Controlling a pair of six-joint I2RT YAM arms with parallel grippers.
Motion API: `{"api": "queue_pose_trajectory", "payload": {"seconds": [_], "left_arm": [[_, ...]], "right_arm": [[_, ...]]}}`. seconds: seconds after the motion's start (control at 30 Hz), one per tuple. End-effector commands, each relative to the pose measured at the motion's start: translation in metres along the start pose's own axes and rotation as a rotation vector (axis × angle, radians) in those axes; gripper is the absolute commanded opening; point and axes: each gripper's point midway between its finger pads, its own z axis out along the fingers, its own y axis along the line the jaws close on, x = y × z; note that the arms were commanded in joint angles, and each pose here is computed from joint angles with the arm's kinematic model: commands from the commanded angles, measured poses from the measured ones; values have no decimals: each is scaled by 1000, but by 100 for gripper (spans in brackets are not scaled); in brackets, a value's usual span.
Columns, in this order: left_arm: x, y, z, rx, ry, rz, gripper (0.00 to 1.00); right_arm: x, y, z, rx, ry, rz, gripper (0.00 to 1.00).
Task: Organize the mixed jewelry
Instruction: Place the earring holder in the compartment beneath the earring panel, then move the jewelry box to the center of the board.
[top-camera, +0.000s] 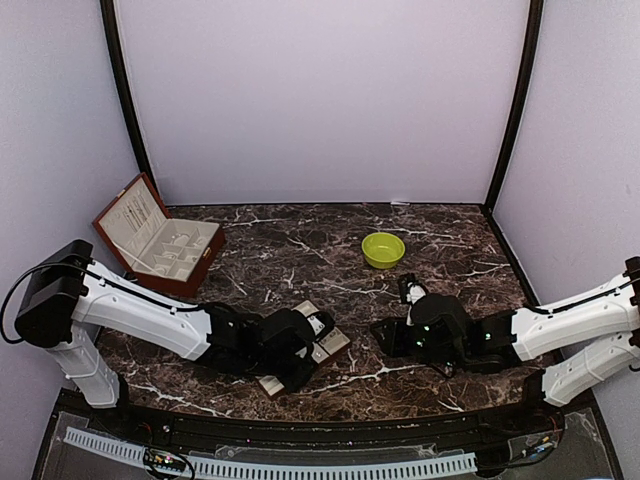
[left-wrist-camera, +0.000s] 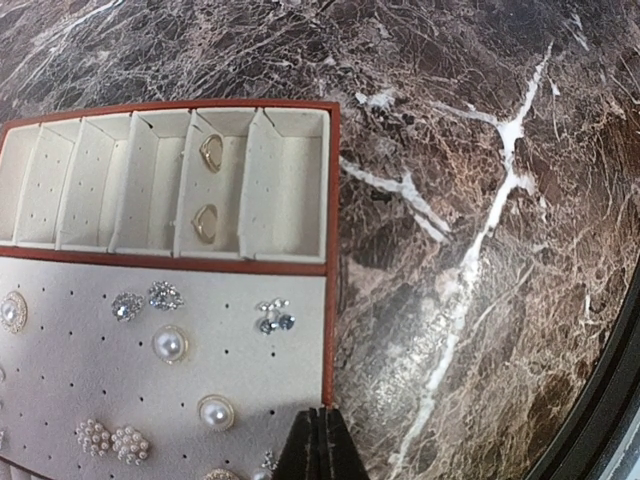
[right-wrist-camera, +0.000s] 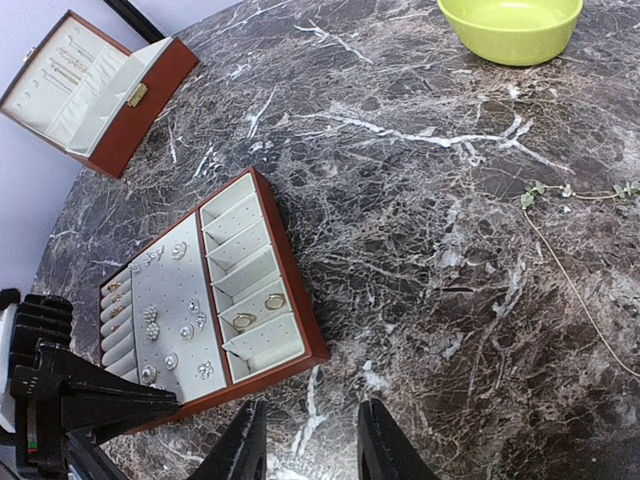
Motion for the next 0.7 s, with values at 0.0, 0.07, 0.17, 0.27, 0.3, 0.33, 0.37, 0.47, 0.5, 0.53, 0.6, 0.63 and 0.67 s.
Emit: {"api": "queue_pose_trajectory", "payload": {"seconds": [0.0,0.07,0.17,0.27,0.3,0.33,0.37,0.47,0.5,0.53,0.6,0.63,0.67], "left_arm": [[18,2,-1,7,56,4,3],[3,-3,-10,26,20,4,12],[-28,-11,-29,54,-60,10,32],[-61,-20,-54,96,-149,27,49],[-72,-24,-63,114,-176,35,56],[-81,-26,-73,130,-201,42,61],[-91,-27,-83,144,-228,47,65],[-113,-21,-111,183,-286,37,74],[-116,-17,-118,204,-294,28,75],[-122,-4,-123,205,-306,4,75],[-127,20,-131,212,-306,-36,76],[-126,36,-132,186,-292,-57,76],[-126,54,-133,148,-280,-76,77]], "right_arm": [[-5,0,-2,7,-20,7,34],[-8,1,-3,10,-21,1,36],[-16,6,-7,10,-32,-8,39],[-24,8,-13,18,-43,-14,41],[-27,8,-15,27,-46,-17,42],[-31,9,-17,32,-51,-19,42],[-31,8,-19,46,-43,-29,43],[-38,5,-26,79,-46,-38,45],[-41,4,-29,89,-51,-35,46],[-43,2,-31,103,-51,-33,46],[-47,1,-36,120,-54,-29,47],[-49,1,-38,121,-56,-24,47],[-52,1,-40,121,-60,-17,47]]}}
